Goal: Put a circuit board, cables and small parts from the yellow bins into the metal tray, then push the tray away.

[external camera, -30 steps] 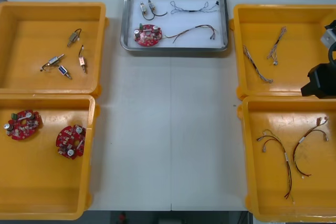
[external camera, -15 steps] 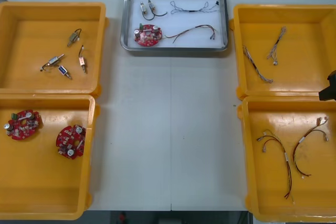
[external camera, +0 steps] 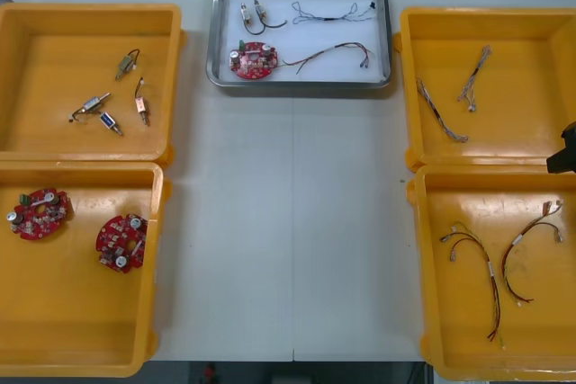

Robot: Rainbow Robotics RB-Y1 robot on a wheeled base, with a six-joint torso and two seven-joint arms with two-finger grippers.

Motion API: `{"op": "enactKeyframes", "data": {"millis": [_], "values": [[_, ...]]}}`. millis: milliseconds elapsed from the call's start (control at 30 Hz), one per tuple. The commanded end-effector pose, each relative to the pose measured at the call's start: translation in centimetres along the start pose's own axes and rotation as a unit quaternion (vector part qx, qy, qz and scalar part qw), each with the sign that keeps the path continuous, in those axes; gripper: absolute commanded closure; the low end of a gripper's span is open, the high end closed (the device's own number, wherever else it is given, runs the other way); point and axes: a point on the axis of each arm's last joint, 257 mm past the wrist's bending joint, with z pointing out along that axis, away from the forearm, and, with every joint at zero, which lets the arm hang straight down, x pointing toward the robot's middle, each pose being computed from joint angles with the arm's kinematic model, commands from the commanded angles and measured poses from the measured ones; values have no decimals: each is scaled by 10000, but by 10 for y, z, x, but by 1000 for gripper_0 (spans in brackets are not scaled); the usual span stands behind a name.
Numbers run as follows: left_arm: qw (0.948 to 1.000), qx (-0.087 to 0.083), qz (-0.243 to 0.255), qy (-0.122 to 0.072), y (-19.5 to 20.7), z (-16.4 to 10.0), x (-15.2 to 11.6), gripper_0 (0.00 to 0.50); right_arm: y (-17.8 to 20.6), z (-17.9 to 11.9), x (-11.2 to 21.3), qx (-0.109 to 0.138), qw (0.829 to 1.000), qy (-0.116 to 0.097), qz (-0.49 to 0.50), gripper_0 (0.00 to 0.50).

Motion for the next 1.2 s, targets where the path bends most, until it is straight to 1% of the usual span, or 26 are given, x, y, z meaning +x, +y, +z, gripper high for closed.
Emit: {"op": "enactKeyframes", "data": {"millis": [33, 1200], "values": [[9995, -207, -205, -126, 12, -13, -6, 0, -17, -13, -6, 230, 9995, -140, -180, 0], [9995, -207, -205, -126, 12, -13, -6, 0, -17, -13, -6, 230, 9995, -140, -180, 0]]}}
